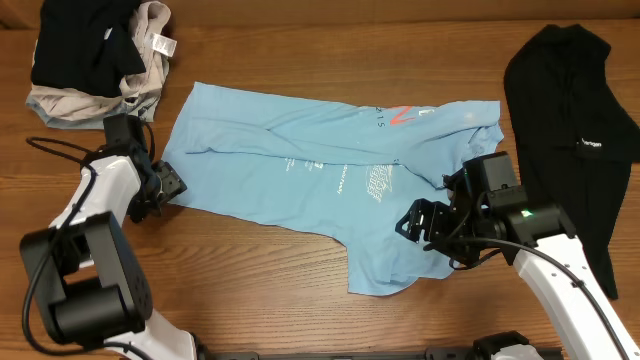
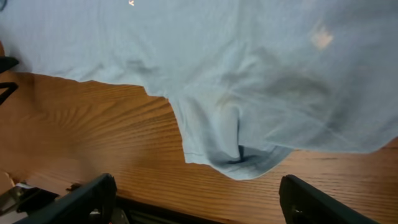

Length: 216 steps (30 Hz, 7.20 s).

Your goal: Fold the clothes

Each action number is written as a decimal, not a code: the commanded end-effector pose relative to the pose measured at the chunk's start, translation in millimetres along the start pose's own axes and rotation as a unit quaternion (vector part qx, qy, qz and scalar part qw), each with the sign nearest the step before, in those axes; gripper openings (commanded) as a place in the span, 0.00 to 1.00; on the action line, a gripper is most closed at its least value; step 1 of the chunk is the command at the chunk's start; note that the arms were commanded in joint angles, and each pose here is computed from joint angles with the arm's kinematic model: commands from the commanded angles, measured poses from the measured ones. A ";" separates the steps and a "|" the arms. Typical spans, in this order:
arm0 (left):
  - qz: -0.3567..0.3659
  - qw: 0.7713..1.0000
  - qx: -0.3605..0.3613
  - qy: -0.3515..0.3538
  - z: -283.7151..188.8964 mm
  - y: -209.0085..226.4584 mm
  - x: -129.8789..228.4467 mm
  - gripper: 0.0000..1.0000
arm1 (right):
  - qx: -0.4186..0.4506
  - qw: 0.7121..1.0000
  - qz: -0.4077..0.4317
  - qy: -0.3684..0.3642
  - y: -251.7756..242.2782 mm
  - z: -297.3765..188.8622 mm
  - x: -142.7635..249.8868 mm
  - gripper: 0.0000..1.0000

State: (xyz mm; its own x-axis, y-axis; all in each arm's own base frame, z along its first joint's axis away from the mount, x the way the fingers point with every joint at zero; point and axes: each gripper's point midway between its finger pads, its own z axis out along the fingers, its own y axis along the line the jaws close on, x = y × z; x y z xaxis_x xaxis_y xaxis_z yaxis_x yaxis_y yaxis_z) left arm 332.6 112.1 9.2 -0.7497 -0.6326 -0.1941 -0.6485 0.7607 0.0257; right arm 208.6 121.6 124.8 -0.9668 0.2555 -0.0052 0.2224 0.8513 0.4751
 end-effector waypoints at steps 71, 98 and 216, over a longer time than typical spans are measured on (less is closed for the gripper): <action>-0.007 0.999 -0.015 0.030 -55.2 34.5 -50.1 0.04 | 0.146 0.982 0.009 -0.117 -12.6 -51.2 -41.9 0.04; 0.028 0.997 -0.012 -0.068 -59.6 -3.5 -85.2 0.04 | 0.156 0.947 -0.026 -0.281 2.9 -121.7 -168.5 0.04; 0.176 0.979 -0.027 -0.102 -45.8 -98.5 -98.1 0.94 | 0.218 0.967 -0.089 -0.098 -105.3 61.5 -162.6 0.04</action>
State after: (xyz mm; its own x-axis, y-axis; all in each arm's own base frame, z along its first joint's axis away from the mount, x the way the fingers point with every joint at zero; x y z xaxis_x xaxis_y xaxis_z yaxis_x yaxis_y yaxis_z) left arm 459.8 91.4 68.5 -0.8854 -0.3045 -0.3512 -0.3820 0.9072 0.1765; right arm 346.5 22.3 13.3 -0.9686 0.1358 -0.2081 0.1284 0.9905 0.0487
